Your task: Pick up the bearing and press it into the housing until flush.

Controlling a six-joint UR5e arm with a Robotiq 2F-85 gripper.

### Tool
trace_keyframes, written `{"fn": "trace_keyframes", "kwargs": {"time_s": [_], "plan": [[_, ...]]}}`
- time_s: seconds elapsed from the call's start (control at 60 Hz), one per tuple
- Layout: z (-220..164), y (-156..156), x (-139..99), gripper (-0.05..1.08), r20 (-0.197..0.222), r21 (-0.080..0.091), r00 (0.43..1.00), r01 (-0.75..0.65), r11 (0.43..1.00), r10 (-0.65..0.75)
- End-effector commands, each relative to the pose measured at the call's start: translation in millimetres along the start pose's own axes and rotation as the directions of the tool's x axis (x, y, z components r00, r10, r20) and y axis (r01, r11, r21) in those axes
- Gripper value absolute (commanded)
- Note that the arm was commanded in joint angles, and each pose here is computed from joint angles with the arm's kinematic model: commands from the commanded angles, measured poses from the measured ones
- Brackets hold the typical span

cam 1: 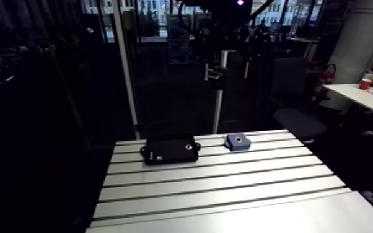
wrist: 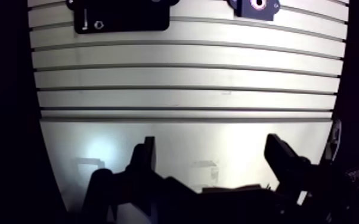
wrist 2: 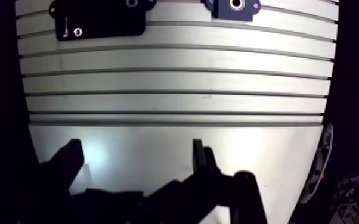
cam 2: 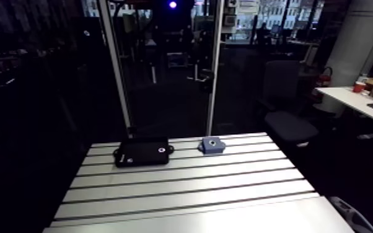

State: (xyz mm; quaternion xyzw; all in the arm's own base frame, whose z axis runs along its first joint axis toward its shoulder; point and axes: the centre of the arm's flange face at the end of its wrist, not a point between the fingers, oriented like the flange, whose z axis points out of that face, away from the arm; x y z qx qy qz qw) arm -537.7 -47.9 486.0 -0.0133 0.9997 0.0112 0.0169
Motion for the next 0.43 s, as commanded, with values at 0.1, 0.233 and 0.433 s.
{"fn": "trace_keyframes", "kwargs": {"time_s": [0.1, 0.233, 0.433], "plan": [[0.7, 1.5, 3.7, 0.0, 0.001, -0.002, 1.0, -0.001, 1.0, 0.001], [3.5, 0.9, 4.6, 0.0, 0.005, -0.001, 1.0, 0.001, 1.0, -0.001], [4.5, 1.0, 5.7, 0.0, 0.007, -0.001, 1.0, 0.009, 1.0, -0.009]]}}
